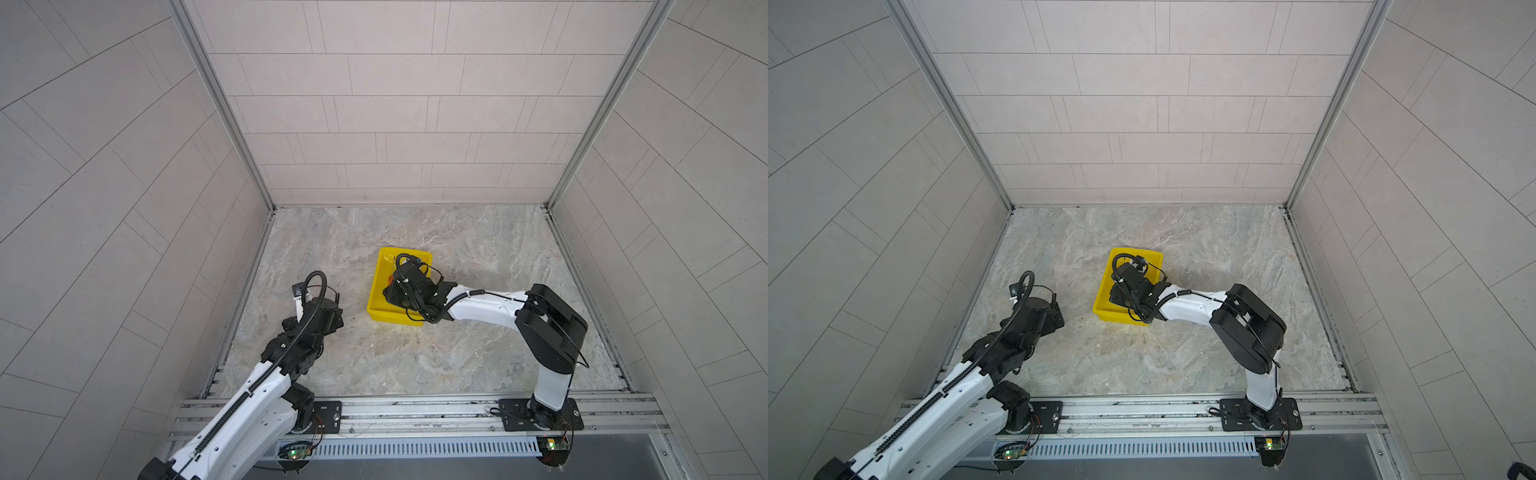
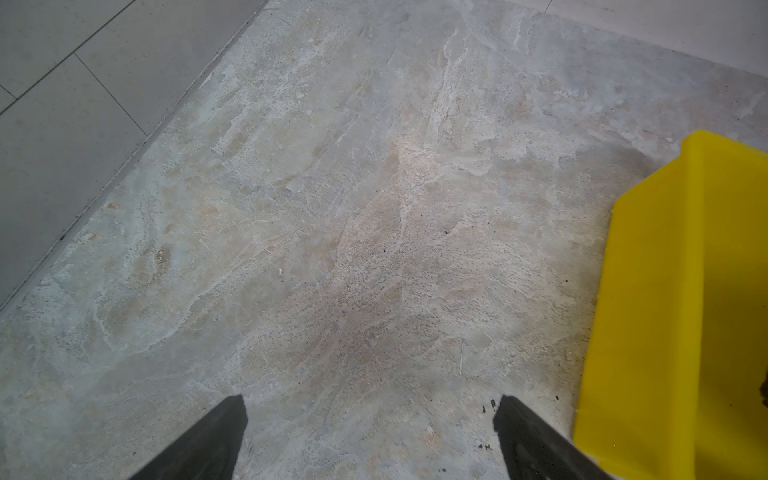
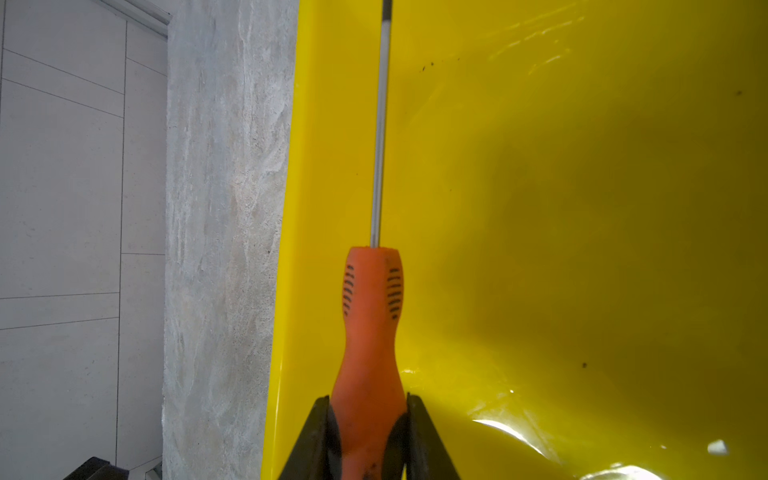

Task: Put the screwdriver in the bin
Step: 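Lift the screwdriver with the right gripper and carry it over the yellow bin, then open the right gripper to drop the screwdriver into the bin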

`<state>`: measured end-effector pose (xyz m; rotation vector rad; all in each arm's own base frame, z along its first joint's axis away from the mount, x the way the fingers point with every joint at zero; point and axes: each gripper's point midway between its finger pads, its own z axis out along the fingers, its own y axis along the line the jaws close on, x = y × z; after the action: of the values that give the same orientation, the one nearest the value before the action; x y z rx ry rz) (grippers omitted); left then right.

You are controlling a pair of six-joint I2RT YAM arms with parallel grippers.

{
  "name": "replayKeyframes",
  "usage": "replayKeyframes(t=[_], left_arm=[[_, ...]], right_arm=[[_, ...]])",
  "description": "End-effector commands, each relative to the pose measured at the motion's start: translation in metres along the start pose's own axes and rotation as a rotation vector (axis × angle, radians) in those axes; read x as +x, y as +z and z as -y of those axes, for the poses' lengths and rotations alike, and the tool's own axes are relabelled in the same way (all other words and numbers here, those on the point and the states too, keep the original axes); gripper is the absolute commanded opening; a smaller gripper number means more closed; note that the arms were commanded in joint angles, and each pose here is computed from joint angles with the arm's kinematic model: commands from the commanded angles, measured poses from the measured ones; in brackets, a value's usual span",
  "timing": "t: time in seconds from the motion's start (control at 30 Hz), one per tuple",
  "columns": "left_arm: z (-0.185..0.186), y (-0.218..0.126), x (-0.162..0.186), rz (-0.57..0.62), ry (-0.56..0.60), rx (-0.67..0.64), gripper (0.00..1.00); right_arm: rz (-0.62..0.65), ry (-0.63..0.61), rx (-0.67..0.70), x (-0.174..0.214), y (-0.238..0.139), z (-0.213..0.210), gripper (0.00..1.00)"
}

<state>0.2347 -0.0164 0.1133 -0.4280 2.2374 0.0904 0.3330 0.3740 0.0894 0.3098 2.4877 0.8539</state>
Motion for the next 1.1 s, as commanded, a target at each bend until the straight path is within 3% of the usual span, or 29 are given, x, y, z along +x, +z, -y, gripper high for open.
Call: replayKeyframes(t=[0.0, 0.27, 0.33, 0.53, 0.77, 0.87, 0.97, 1.03, 1.07], left_arm=[[-0.005, 0.003, 0.004, -0.015, 0.012, -0.03, 1.0], [-0.007, 0.002, 0.004, -0.015, 0.011, -0.036, 1.0], [-0.007, 0.002, 0.004, -0.013, 0.01, -0.033, 1.0], [-0.007, 0.002, 0.004, -0.012, 0.009, -0.034, 1.0], [-0.007, 0.002, 0.004, -0.013, 0.009, -0.033, 1.0], [-0.007, 0.002, 0.004, -0.014, 0.01, -0.034, 1.0], [-0.005, 0.003, 0.005, -0.016, 0.011, -0.029, 1.0], [-0.004, 0.004, 0.005, -0.02, 0.014, -0.029, 1.0], [-0.004, 0.004, 0.005, -0.023, 0.016, -0.031, 1.0]], right_arm=[[0.006, 0.03, -0.002, -0.003, 0.003, -0.004, 0.13], [0.005, 0.042, 0.023, -0.007, 0.011, 0.001, 0.17], [0.009, 0.041, 0.033, -0.009, 0.012, 0.003, 0.21], [0.005, 0.033, 0.029, -0.011, 0.006, -0.001, 0.46], [0.057, -0.017, 0.006, -0.026, -0.032, -0.013, 0.49], [0.089, -0.081, 0.006, -0.036, -0.061, -0.015, 0.49], [0.162, -0.244, 0.095, -0.054, -0.105, 0.003, 0.52], [0.265, -0.372, 0.209, -0.074, -0.138, 0.022, 0.58], [0.317, -0.445, 0.286, -0.085, -0.156, 0.036, 0.68]])
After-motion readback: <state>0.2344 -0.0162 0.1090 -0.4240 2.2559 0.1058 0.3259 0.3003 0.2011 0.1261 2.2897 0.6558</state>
